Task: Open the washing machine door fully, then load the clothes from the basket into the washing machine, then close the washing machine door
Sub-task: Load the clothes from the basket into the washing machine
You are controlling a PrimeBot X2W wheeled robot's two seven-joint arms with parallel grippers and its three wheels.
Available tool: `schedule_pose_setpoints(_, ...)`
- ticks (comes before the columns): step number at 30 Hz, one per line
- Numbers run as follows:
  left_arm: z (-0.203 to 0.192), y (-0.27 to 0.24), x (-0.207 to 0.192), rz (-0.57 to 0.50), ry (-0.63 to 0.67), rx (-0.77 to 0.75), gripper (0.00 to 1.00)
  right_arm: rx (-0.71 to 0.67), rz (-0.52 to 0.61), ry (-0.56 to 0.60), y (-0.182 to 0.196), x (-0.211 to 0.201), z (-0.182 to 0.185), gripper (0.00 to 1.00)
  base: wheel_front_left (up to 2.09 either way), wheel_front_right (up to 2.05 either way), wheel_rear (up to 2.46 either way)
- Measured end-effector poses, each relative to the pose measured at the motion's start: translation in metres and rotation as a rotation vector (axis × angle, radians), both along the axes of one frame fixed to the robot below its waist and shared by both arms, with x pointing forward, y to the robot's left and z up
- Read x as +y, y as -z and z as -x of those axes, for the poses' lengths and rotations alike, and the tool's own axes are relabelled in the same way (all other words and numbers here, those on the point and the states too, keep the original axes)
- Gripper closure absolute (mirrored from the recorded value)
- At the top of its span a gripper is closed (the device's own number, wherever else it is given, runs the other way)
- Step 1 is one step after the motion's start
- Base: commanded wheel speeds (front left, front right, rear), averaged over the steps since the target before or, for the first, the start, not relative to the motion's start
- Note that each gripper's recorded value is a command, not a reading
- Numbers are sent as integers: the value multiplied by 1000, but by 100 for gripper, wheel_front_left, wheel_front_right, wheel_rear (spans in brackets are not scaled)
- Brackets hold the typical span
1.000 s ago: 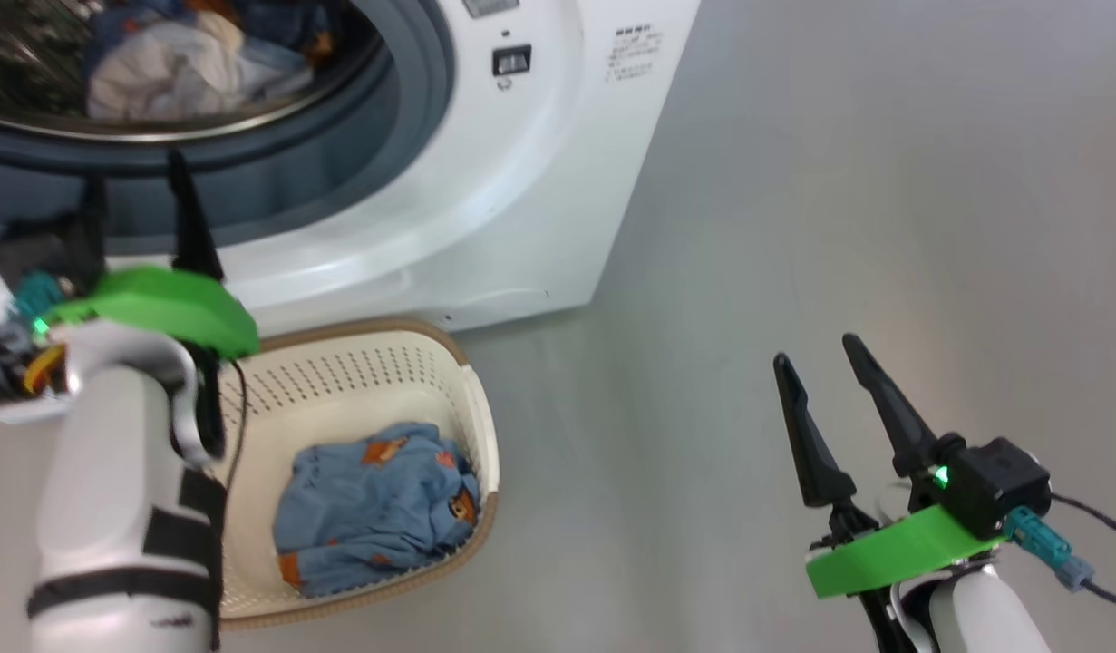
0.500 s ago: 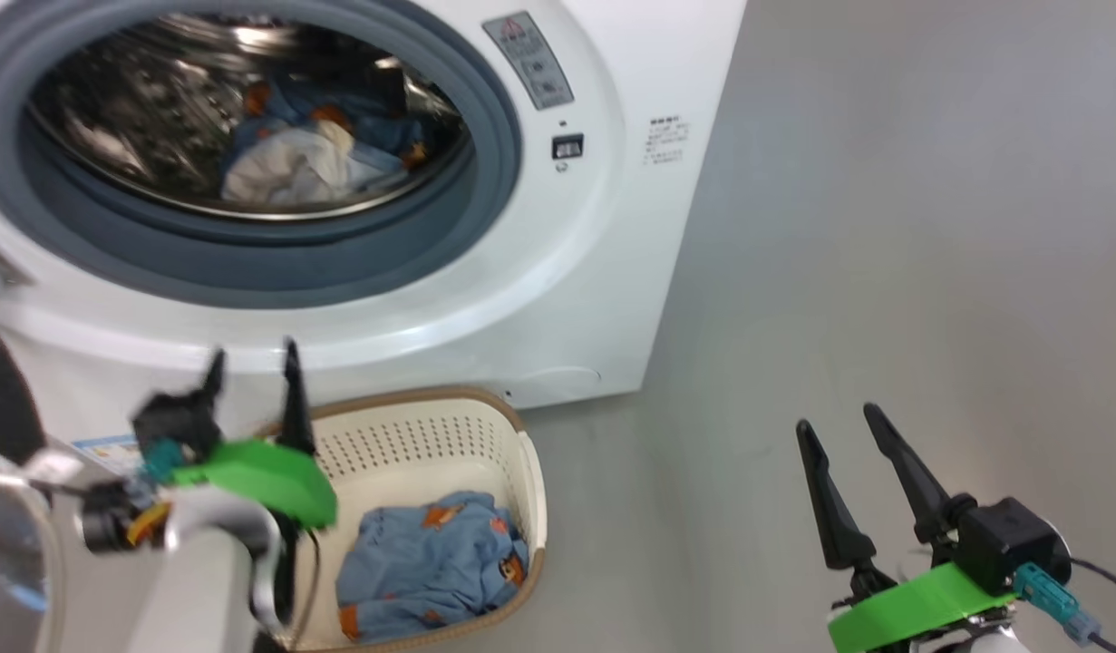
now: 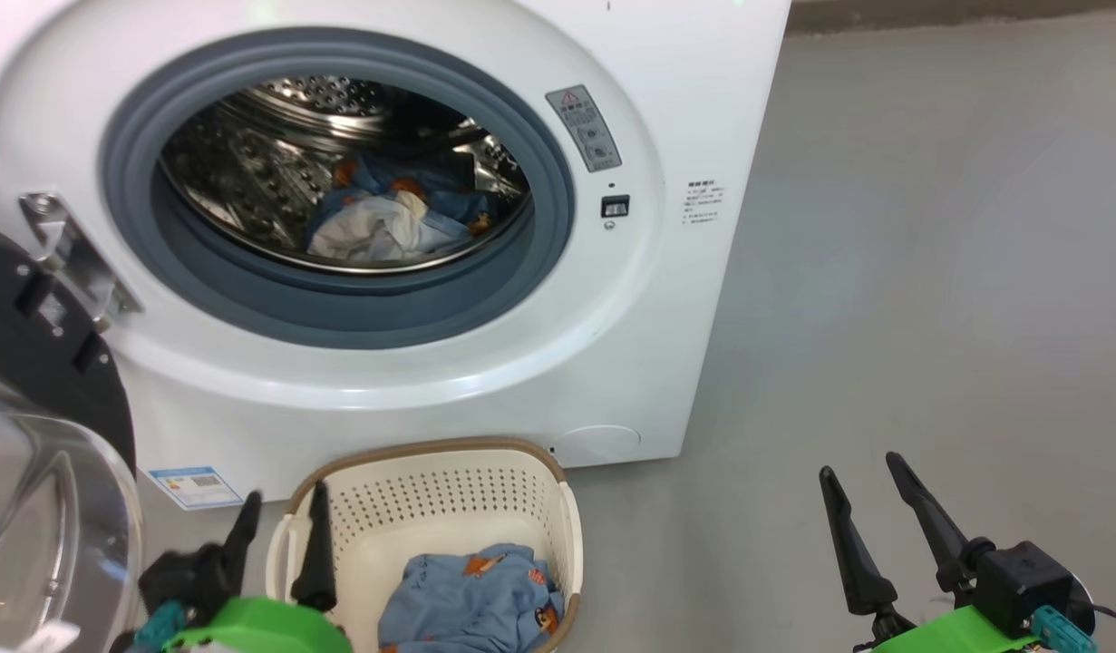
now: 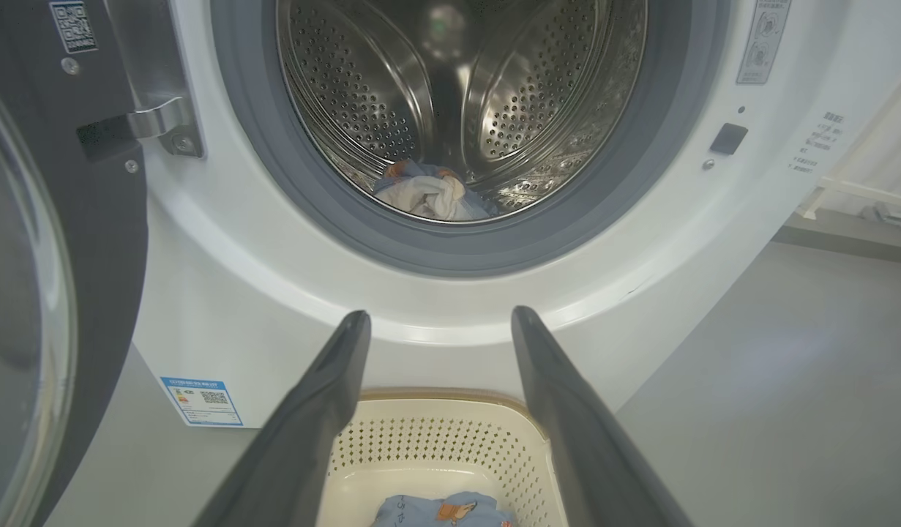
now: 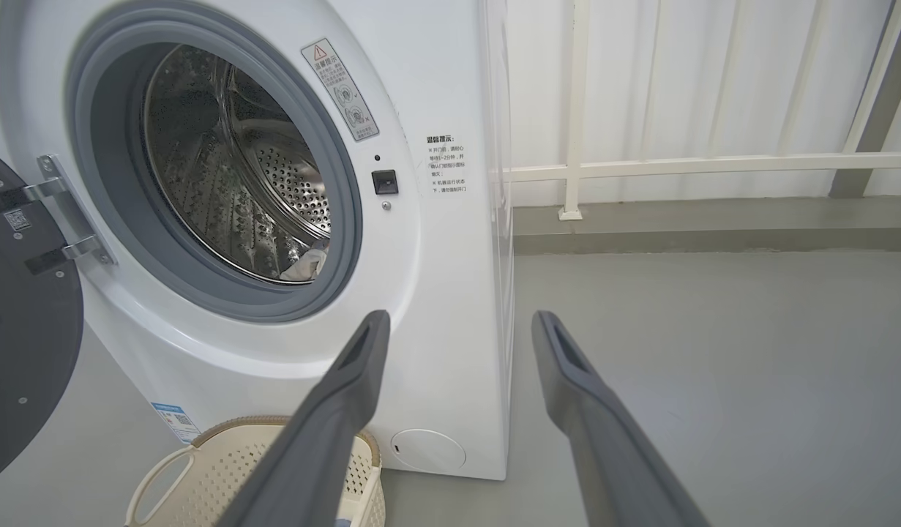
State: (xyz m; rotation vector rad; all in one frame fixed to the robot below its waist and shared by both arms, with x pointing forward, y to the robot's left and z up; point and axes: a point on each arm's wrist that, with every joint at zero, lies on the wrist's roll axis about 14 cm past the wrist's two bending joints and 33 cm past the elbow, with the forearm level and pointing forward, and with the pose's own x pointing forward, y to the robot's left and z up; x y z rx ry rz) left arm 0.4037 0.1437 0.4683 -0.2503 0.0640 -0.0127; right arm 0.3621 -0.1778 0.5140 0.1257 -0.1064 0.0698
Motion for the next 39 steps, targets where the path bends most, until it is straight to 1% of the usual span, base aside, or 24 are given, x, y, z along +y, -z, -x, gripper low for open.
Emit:
schedule_pose_setpoints(8, 32, -8, 20, 8, -68, -27, 0, -7, -2, -14, -2, 5, 11, 0, 0, 0, 0)
schedule_pose_setpoints(15, 54, -13, 27, 24, -96, -44, 0, -29, 0, -12, -9, 4, 16, 0, 0, 0, 0)
schedule_pose_setpoints(16, 56, -13, 28, 30, -99, -45, 0, -29, 0, -9, -9, 3, 18, 0, 0, 0, 0)
schedule_pose_setpoints(18, 61, -14, 28, 7, -93, -51, 0, -15, -1, 0, -4, 0, 23, 0, 0, 0, 0)
schedule_pose_setpoints(22, 69, -9, 31, 20, -106, -33, 0, -7, -1, 14, -1, -4, 28, 0, 0, 0, 0)
schedule_pose_setpoints(29, 71, -9, 35, 23, -121, -29, 0, -12, -1, 42, -3, -13, 32, 0, 0, 0, 0)
schedule_pose_setpoints(39, 73, -12, 36, 23, -127, -39, 0, -10, -1, 40, -2, -13, 32, 0, 0, 0, 0)
